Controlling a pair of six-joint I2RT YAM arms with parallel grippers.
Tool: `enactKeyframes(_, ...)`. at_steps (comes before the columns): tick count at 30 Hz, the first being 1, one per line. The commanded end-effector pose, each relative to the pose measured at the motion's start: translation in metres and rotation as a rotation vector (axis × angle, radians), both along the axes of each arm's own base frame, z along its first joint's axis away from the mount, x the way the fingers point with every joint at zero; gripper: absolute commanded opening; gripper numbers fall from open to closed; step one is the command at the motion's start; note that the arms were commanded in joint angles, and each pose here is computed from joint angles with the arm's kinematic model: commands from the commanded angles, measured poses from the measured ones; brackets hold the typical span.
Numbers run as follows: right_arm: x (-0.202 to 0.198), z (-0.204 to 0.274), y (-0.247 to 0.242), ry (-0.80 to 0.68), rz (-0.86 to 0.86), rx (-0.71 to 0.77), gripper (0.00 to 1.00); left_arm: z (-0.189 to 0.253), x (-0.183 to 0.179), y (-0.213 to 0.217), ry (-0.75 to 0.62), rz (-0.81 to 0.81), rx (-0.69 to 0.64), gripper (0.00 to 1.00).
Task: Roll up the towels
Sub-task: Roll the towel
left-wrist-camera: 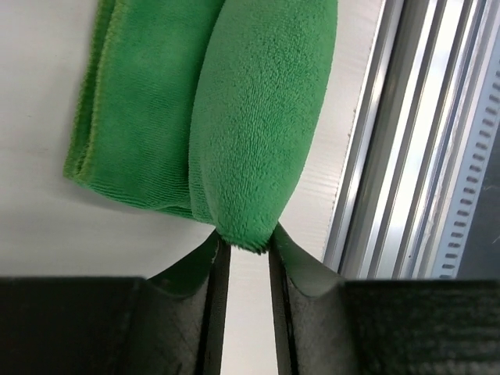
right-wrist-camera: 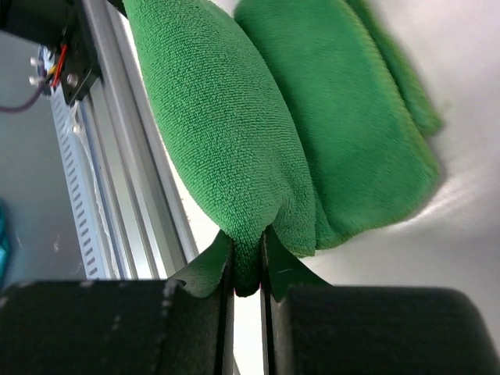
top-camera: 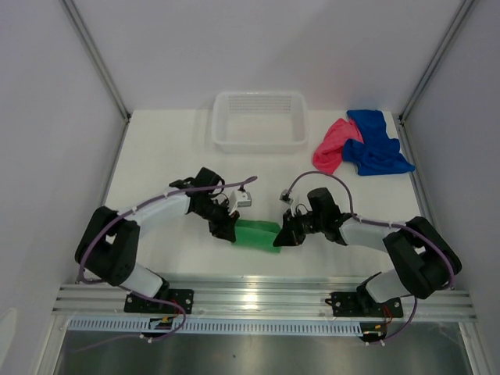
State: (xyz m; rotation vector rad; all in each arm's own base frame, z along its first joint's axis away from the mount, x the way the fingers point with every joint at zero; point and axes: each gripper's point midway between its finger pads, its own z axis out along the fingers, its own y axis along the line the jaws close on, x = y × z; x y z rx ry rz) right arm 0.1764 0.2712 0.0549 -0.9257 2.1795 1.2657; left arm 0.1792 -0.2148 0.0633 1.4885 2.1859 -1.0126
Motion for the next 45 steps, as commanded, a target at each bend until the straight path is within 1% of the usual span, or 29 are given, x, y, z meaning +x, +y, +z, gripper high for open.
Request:
enactKeyframes(1, 0.016, -0.001, -0.005, 0.056, -0.052, -0.013, 0.0, 0.007, 0.031, -0.007, 0.04, 0.086, -0.021, 0.28)
enactKeyframes(4, 0.026, -0.002, -0.003, 0.068, -0.046, -0.011, 0.0, -0.001, 0.042, -0.004, 0.082, 0.14, 0.0, 0.28)
enactKeyframes(8, 0.034, -0.005, -0.006, 0.099, -0.053, -0.028, 0.0, -0.003, 0.056, -0.002, 0.093, 0.191, 0.002, 0.27)
enactKeyframes(10, 0.038, -0.005, -0.006, 0.099, -0.054, -0.029, 0.0, -0.007, 0.058, -0.001, 0.1, 0.203, 0.013, 0.23)
enactKeyframes(11, 0.038, -0.007, -0.007, 0.108, -0.052, -0.035, 0.01, -0.011, 0.059, -0.001, 0.11, 0.207, 0.024, 0.15)
enactKeyframes(12, 0.041, -0.006, -0.006, 0.1, -0.047, -0.032, 0.05, -0.013, 0.059, -0.001, 0.125, 0.216, 0.026, 0.1)
enactKeyframes(14, 0.043, -0.01, -0.007, 0.105, -0.058, -0.053, 0.1, -0.015, 0.061, -0.002, 0.143, 0.224, 0.026, 0.01)
enactKeyframes(18, 0.048, -0.011, -0.008, 0.098, -0.079, -0.068, 0.29, -0.019, 0.065, -0.003, 0.189, 0.25, 0.031, 0.01)
enactKeyframes(20, 0.052, -0.011, -0.009, 0.084, -0.096, -0.082, 0.32, -0.021, 0.067, 0.0, 0.196, 0.275, 0.052, 0.01)
enactKeyframes(23, 0.056, -0.011, -0.01, 0.078, -0.114, -0.088, 0.32, -0.025, 0.069, 0.004, 0.211, 0.3, 0.073, 0.01)
enactKeyframes(25, 0.059, -0.015, -0.008, 0.088, -0.123, -0.086, 0.21, -0.029, 0.069, 0.007, 0.201, 0.307, 0.088, 0.01)
enactKeyframes(26, 0.062, -0.015, -0.006, 0.103, -0.135, -0.086, 0.09, -0.031, 0.068, 0.008, 0.197, 0.309, 0.092, 0.01)
enactKeyframes(27, 0.062, -0.019, -0.006, 0.119, -0.139, -0.094, 0.05, -0.031, 0.069, 0.009, 0.187, 0.31, 0.093, 0.04)
enactKeyframes(28, 0.061, -0.027, -0.007, 0.146, -0.141, -0.11, 0.03, -0.029, 0.071, 0.009, 0.174, 0.311, 0.095, 0.14)
enactKeyframes(30, 0.061, -0.029, -0.004, 0.18, -0.138, -0.112, 0.0, -0.026, 0.074, 0.01, 0.152, 0.317, 0.095, 0.25)
enactKeyframes(31, 0.061, -0.03, -0.003, 0.19, -0.133, -0.11, 0.0, -0.024, 0.074, 0.011, 0.142, 0.319, 0.094, 0.35)
enactKeyframes(34, 0.061, -0.034, -0.004, 0.202, -0.126, -0.113, 0.0, -0.011, 0.075, 0.011, 0.09, 0.306, 0.071, 0.47)
enactKeyframes(37, 0.062, -0.032, -0.005, 0.202, -0.131, -0.118, 0.0, 0.004, 0.077, 0.016, 0.009, 0.298, 0.067, 0.49)
enactKeyframes(38, 0.061, -0.032, -0.005, 0.202, -0.129, -0.113, 0.0, 0.011, 0.079, 0.02, -0.043, 0.293, 0.069, 0.49)
enactKeyframes(41, 0.063, -0.029, -0.003, 0.215, -0.121, -0.1, 0.0, 0.025, 0.08, 0.024, -0.111, 0.274, 0.065, 0.51)
enactKeyframes(42, 0.063, -0.03, -0.003, 0.23, -0.12, -0.102, 0.0, 0.039, 0.085, 0.024, -0.158, 0.273, 0.05, 0.52)
enactKeyframes(45, 0.069, -0.025, -0.001, 0.244, -0.129, -0.112, 0.0, 0.059, 0.084, 0.023, -0.205, 0.254, 0.043, 0.56)
